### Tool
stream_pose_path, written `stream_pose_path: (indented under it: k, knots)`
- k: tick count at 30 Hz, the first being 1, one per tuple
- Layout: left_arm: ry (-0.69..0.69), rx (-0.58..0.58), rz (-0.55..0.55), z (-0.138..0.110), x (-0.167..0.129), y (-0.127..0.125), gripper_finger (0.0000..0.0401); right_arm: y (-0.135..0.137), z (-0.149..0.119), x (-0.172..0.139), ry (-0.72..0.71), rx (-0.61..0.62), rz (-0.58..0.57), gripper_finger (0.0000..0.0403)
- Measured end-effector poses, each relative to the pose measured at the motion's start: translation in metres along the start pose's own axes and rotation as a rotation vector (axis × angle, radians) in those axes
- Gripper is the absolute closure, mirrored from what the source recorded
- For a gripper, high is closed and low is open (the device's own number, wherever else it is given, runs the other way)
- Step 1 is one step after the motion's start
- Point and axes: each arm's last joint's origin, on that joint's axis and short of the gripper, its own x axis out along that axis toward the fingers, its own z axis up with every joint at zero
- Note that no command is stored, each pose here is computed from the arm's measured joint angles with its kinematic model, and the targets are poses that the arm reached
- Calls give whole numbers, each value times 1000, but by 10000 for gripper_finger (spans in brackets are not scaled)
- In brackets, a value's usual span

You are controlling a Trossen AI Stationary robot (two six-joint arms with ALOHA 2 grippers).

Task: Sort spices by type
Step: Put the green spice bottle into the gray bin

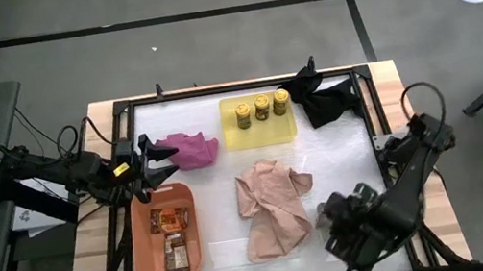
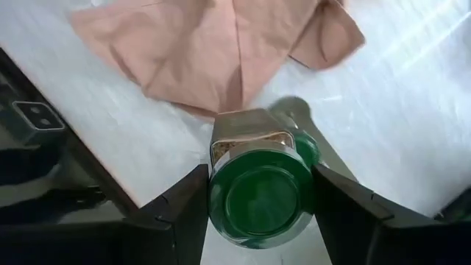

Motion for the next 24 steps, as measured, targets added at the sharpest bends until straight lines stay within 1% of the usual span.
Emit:
stream_pose_path:
  k: [2, 4, 8, 9, 11, 13, 16, 19, 24]
  knots:
    - [1, -2, 0, 0, 0, 0, 151, -13, 0, -8, 17, 19, 23, 203]
    - [0, -2, 0, 0, 0, 0, 151, -22, -4, -14, 87, -12, 50, 203]
    - [-1, -2, 4, 0, 0, 0, 151, -30, -17, -18, 318, -128, 101, 203]
    - [-2, -2, 4, 0, 0, 0, 151, -32, -22, -17, 373, -153, 98, 203]
    - [-2, -2, 6, 0, 0, 0, 151, -35, -29, -11, 439, -190, 62, 203]
    - [-2, -3, 6, 0, 0, 0, 151, -37, -34, 3, 449, -194, 6, 203]
    - [-3, -11, 7, 0, 0, 0, 151, -38, -34, 22, 404, -180, -44, 203]
    - [-10, -17, 4, 1, 0, 0, 151, -35, -30, 39, 358, -192, -27, 203]
    - [-11, -22, 5, 1, 0, 0, 151, -31, -26, 59, 336, -244, 33, 203]
